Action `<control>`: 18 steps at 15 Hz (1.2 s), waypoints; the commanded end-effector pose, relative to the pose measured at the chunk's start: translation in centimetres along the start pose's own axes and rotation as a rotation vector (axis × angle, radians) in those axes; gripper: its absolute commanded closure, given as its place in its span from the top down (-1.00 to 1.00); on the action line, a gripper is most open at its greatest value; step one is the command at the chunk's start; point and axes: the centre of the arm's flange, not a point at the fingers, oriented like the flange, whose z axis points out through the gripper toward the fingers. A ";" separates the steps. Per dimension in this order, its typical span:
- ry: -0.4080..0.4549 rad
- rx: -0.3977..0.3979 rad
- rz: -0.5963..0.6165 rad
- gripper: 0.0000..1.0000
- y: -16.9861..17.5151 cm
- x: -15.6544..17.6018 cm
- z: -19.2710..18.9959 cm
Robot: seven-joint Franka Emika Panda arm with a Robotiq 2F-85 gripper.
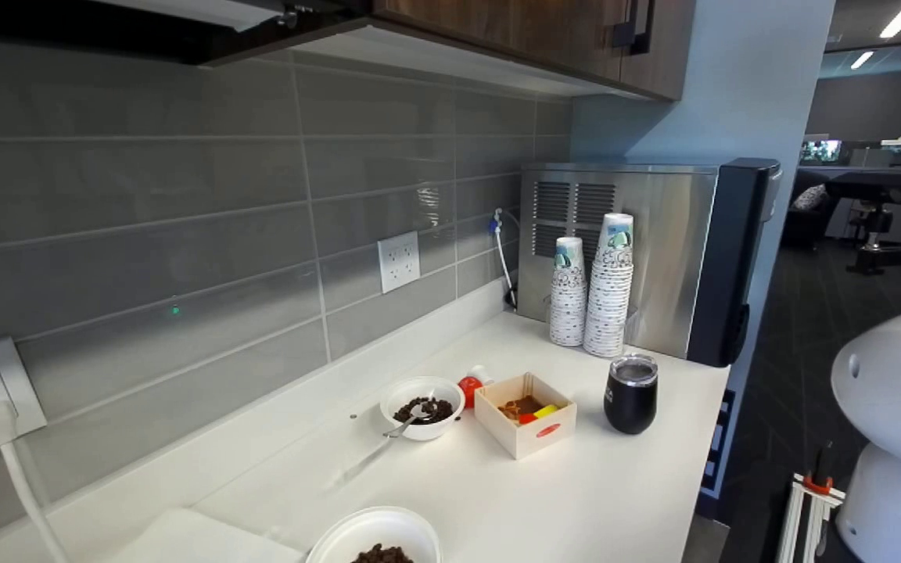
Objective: Open and close the top left cabinet door
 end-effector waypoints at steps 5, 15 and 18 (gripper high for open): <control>0.141 -0.159 -0.009 1.00 1.1 -1.3 2.4; 0.099 -0.153 0.017 1.00 0.6 -1.8 8.5; 0.099 -0.162 0.034 1.00 0.7 -1.3 9.9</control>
